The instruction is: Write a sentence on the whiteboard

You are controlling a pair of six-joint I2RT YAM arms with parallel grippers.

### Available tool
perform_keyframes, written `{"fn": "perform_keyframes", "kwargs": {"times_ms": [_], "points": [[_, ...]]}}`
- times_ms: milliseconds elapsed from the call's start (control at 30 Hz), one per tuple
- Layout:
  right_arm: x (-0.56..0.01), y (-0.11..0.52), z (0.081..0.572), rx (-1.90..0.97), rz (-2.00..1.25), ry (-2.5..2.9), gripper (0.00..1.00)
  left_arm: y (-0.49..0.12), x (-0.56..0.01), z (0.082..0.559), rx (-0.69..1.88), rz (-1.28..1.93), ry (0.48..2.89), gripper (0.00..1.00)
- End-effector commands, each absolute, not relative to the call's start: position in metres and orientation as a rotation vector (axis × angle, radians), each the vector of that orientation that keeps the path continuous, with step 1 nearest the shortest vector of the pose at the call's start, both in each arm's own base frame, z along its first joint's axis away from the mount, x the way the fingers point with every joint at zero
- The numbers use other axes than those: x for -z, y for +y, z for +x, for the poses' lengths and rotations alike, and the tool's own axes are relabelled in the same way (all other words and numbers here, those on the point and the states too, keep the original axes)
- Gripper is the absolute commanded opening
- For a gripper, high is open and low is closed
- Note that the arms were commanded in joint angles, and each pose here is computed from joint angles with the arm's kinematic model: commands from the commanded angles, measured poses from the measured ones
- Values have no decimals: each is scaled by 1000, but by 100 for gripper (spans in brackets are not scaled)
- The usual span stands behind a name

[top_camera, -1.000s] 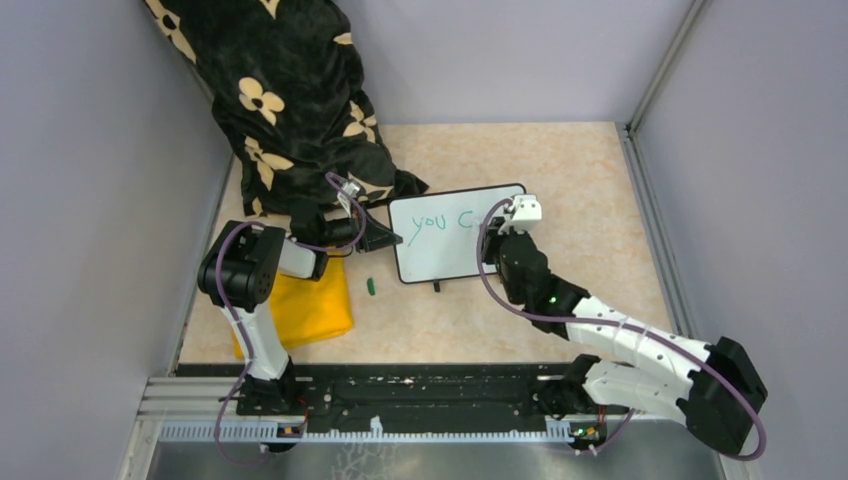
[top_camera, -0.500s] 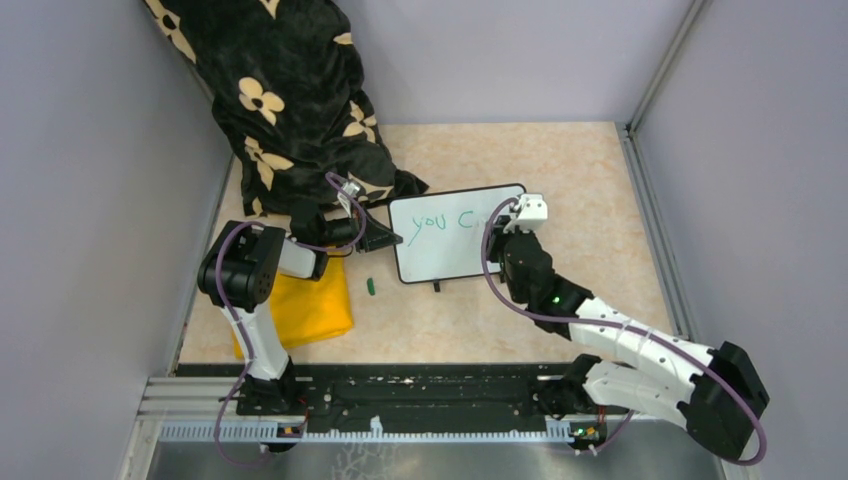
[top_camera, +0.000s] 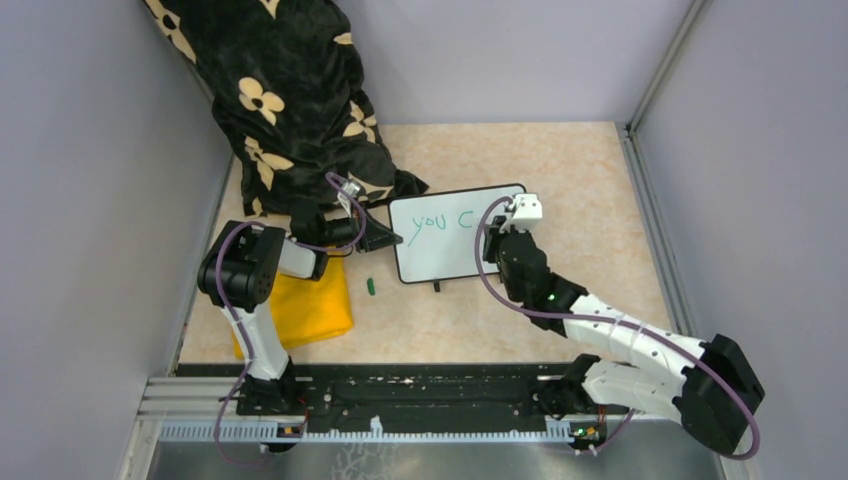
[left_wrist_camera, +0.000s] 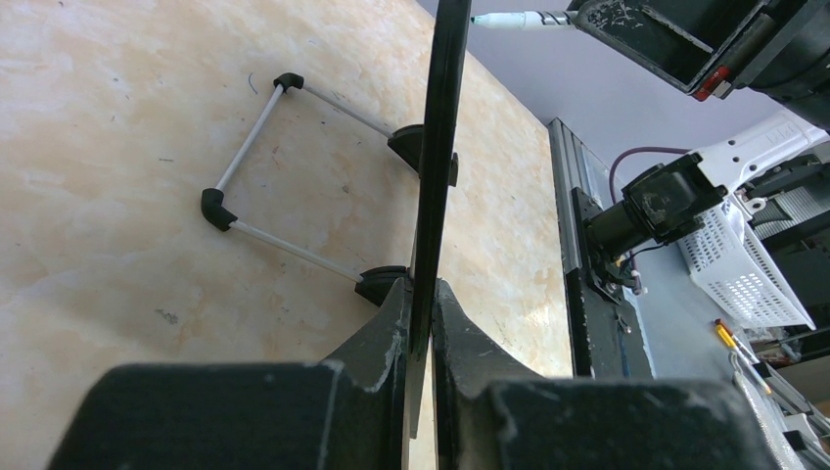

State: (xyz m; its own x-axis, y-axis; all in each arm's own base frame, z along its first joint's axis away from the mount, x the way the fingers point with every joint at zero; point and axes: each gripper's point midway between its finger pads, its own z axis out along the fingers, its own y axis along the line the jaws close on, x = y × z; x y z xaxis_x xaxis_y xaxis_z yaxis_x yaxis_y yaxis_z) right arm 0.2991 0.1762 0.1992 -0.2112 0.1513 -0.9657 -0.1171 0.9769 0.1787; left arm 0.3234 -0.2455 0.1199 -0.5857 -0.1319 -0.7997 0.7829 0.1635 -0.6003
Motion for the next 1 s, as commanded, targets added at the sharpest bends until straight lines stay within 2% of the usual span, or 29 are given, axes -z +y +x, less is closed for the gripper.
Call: {"fn": "perform_keyframes", "kwargs": {"times_ms": [0,967], "points": [[-218,180,307,-283,66,1716,0,-247,-112,321,1543,614,1730,0],[-192,186,300,-293,-7,1801,0,-247,-111,321,1541,612,1734,0]]}}
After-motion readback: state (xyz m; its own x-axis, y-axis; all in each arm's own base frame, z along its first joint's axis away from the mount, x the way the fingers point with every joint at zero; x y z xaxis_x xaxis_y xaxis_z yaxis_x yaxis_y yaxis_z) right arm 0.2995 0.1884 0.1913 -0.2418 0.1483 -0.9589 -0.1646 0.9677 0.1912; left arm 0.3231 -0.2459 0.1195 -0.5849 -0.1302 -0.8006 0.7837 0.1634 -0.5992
